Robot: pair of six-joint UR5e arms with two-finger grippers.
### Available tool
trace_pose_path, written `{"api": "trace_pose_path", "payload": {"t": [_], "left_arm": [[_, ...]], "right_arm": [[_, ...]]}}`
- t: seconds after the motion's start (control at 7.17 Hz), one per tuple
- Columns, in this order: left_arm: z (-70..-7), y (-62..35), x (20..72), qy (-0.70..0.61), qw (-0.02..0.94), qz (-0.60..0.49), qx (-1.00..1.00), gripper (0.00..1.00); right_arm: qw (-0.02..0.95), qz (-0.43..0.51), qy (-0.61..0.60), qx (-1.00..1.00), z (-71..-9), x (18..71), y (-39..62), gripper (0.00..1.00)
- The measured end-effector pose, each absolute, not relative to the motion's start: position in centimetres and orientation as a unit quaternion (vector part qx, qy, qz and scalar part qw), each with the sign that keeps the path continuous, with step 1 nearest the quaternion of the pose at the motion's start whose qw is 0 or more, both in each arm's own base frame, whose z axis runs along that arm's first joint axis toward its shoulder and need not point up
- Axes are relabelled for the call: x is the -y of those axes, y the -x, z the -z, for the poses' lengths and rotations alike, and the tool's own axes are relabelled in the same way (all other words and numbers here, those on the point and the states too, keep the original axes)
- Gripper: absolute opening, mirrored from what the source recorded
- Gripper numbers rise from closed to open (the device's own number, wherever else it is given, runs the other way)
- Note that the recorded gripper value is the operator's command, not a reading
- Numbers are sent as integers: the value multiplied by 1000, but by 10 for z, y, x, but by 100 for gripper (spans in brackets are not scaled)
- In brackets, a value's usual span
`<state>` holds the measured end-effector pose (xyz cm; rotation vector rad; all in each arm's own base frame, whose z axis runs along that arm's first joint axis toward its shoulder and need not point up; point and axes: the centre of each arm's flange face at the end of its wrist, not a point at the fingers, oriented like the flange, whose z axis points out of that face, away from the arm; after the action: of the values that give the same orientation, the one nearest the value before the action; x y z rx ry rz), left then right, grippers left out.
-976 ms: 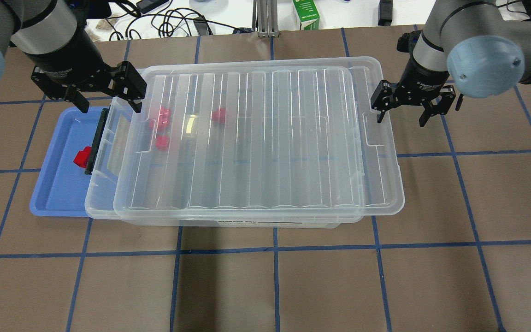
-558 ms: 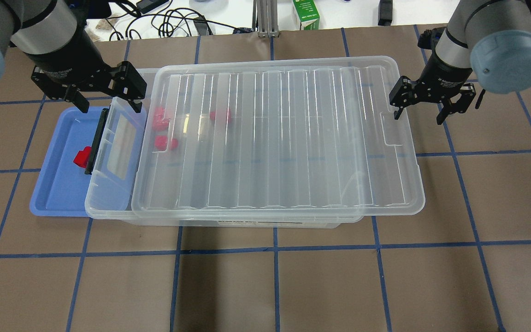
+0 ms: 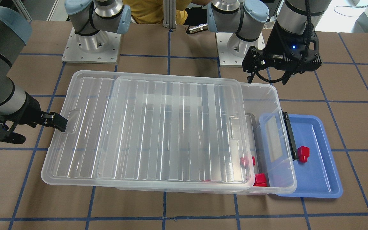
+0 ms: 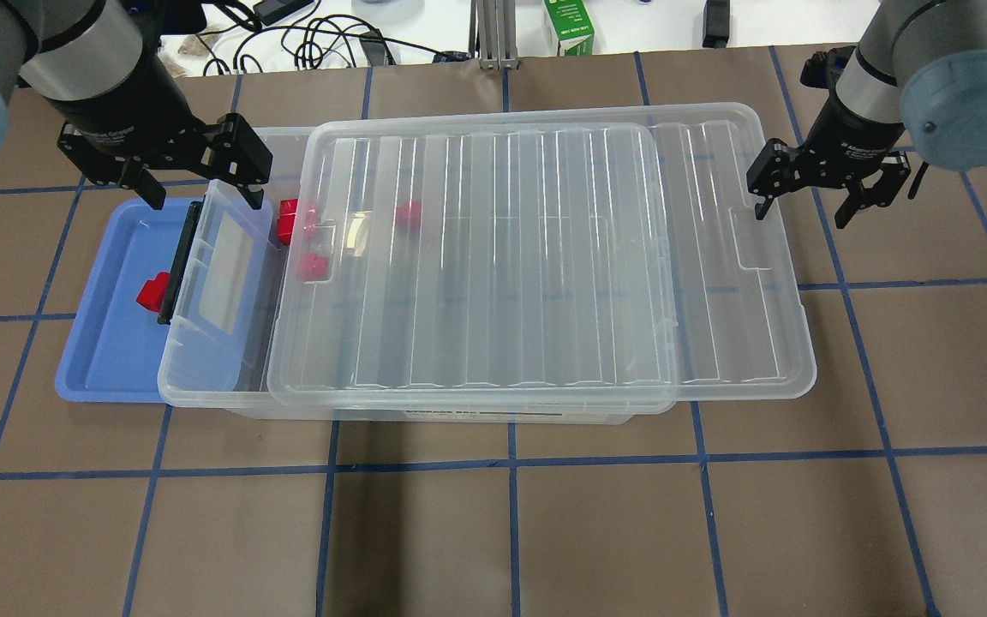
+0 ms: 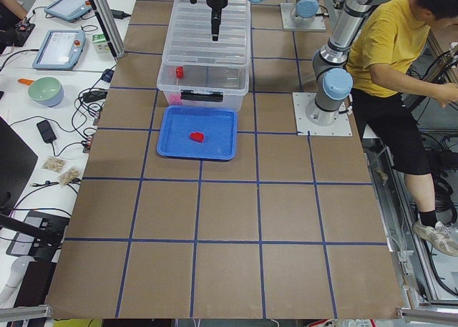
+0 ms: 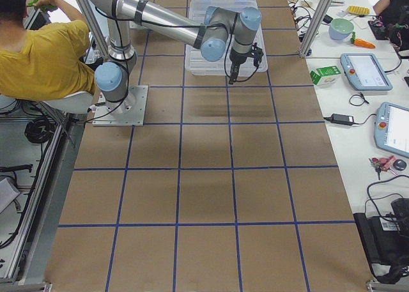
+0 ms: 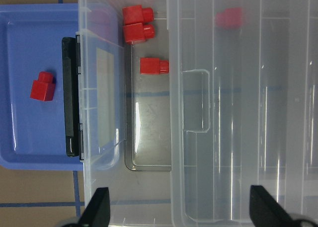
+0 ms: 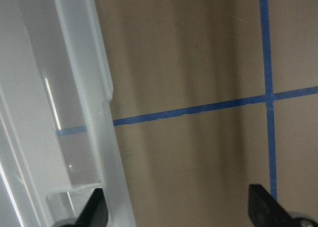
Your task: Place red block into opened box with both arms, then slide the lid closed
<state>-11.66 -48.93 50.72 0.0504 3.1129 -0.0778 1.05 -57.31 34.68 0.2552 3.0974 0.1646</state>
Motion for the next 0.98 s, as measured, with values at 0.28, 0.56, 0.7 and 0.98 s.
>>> {"api": "trace_pose_path", "payload": {"t": [0.28, 0.56, 0.7, 0.98], "left_arm": [[-507, 117, 489, -16, 14, 25, -999, 100], [-507, 117, 489, -16, 14, 25, -999, 100], [-507, 117, 489, -16, 14, 25, -999, 100], [-507, 117, 489, -17, 14, 25, -999, 100]], "right_arm": [[15, -53, -76, -996, -347, 573, 7, 100], [16, -52, -73, -996, -347, 572, 24, 100], [17, -52, -71, -996, -347, 572, 32, 100], [19, -51, -68, -996, -347, 571, 46, 100]]}}
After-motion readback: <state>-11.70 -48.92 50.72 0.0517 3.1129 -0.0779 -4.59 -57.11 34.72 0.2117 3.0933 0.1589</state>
